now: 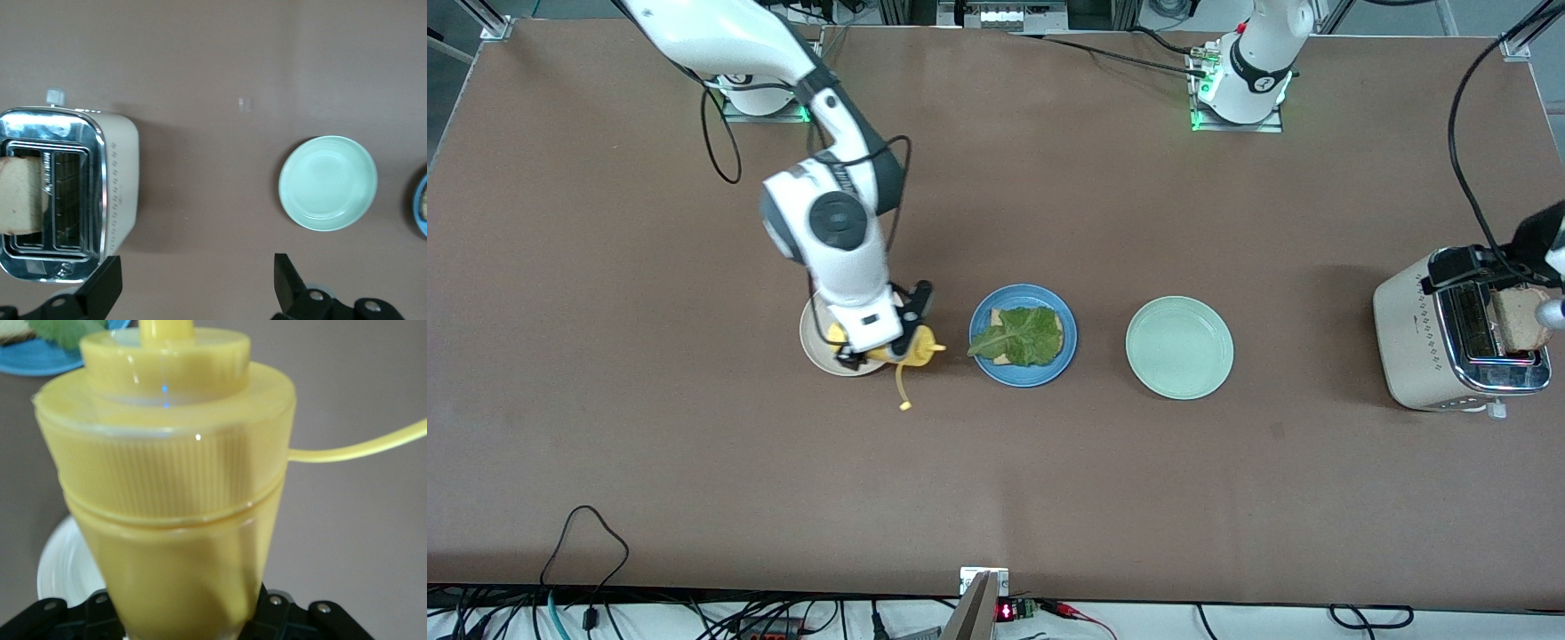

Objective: Make sandwich in blue plate with both arms
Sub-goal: 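Return the mustard bottle to its spot while the left gripper grasps bread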

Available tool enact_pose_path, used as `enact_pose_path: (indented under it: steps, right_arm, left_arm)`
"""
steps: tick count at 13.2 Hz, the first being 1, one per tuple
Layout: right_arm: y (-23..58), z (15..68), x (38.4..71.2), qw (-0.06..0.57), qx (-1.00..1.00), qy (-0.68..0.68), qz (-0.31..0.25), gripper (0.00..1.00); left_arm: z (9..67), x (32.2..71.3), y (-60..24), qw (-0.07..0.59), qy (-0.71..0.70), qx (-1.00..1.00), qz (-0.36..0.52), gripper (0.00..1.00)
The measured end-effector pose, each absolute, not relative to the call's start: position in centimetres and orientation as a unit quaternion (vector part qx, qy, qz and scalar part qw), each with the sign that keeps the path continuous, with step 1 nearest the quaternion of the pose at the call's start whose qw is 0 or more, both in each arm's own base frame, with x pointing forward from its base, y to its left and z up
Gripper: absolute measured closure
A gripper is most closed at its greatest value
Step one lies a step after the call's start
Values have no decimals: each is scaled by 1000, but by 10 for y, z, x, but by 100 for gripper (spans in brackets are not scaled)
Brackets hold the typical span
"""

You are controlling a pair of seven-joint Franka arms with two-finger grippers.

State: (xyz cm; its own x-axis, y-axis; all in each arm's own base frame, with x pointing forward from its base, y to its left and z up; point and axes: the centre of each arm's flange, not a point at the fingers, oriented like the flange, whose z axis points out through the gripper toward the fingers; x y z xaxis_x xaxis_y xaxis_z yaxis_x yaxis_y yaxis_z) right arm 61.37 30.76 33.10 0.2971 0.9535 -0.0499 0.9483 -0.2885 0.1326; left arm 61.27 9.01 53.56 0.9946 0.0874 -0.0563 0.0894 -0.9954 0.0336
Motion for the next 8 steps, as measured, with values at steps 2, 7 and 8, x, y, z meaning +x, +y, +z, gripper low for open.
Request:
enact_pose_path:
  steps: [2,7,8]
  right_arm:
    - [244,365,633,19,797,604,26,39]
    - [68,393,645,-102,756,643,65,39]
    - [30,391,643,-126,742,654,78,39]
  left_arm:
    - [504,619,145,25,30,998,-42,0]
    - [455,619,260,28,-31,999,-19,0]
    - [446,616,274,29,-45,998,-18,0]
